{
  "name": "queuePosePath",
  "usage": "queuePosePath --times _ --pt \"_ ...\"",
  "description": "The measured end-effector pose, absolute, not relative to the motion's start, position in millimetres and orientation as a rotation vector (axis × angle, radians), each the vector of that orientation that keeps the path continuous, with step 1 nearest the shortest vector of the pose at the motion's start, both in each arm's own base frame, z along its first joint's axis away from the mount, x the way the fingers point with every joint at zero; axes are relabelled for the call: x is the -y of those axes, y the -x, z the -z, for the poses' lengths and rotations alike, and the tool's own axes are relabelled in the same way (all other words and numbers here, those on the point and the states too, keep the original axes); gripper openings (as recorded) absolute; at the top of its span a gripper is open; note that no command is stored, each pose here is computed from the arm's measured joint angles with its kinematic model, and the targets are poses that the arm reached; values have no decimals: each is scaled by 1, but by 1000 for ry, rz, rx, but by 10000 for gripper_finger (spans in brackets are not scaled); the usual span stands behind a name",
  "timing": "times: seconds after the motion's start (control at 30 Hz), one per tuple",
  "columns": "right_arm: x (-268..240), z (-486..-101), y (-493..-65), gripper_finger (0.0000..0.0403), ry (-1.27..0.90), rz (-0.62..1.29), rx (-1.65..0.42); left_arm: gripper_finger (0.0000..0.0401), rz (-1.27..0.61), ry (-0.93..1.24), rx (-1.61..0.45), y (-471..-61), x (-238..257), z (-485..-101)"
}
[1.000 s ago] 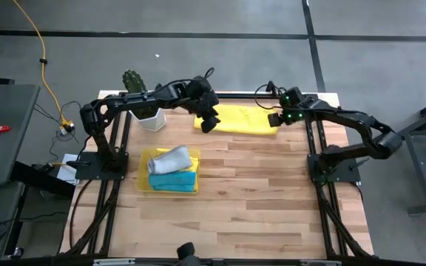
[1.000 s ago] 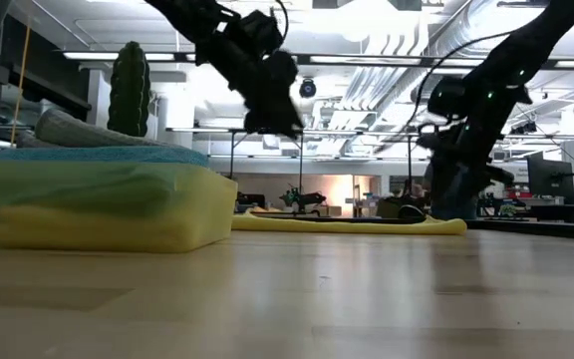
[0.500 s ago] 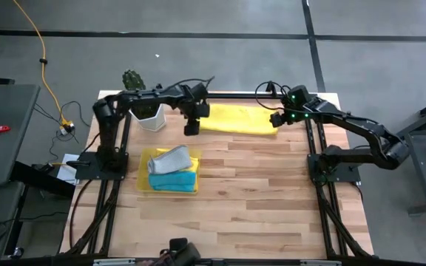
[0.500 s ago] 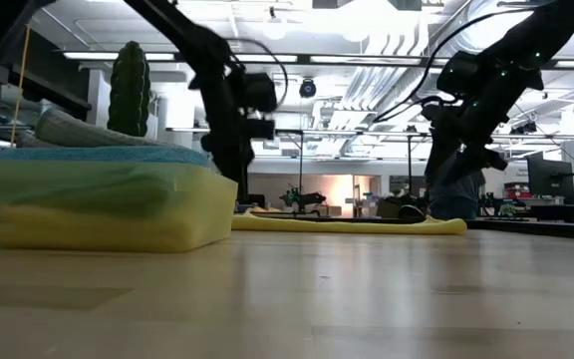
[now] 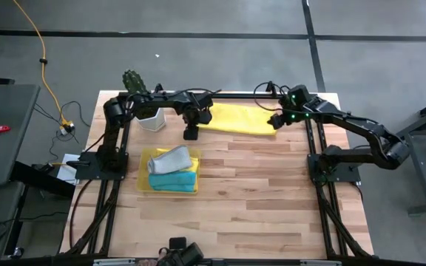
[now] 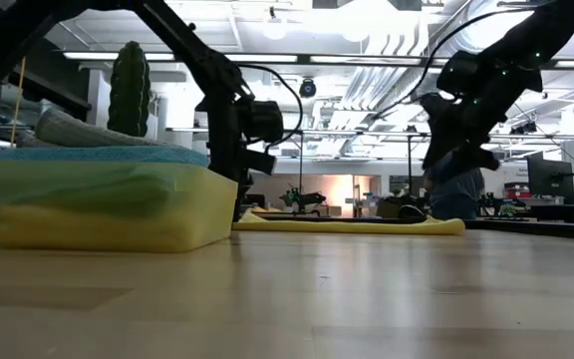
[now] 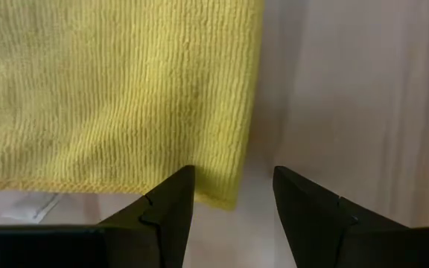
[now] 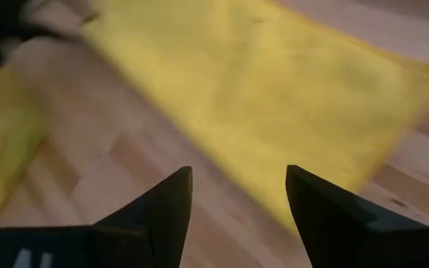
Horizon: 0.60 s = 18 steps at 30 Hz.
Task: Fold microfiber towels
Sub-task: Fold the yellow microfiber towel
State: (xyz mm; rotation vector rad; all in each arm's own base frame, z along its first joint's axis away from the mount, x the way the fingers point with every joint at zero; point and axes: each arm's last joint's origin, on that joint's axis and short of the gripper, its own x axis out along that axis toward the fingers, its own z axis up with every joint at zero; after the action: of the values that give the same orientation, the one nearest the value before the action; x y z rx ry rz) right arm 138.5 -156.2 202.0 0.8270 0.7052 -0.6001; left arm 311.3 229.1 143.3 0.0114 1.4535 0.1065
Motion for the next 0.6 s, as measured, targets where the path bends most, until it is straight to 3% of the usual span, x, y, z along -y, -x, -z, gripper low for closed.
queuePosePath --times 0.3,0.6 --pt "119 -191 -164 208 -494 279 -958 172 -86 -19 -1460 -314 -224 -143" --pt "121 -165 -181 208 -268 548 -1165 172 -47 -51 -1459 -325 -208 -143"
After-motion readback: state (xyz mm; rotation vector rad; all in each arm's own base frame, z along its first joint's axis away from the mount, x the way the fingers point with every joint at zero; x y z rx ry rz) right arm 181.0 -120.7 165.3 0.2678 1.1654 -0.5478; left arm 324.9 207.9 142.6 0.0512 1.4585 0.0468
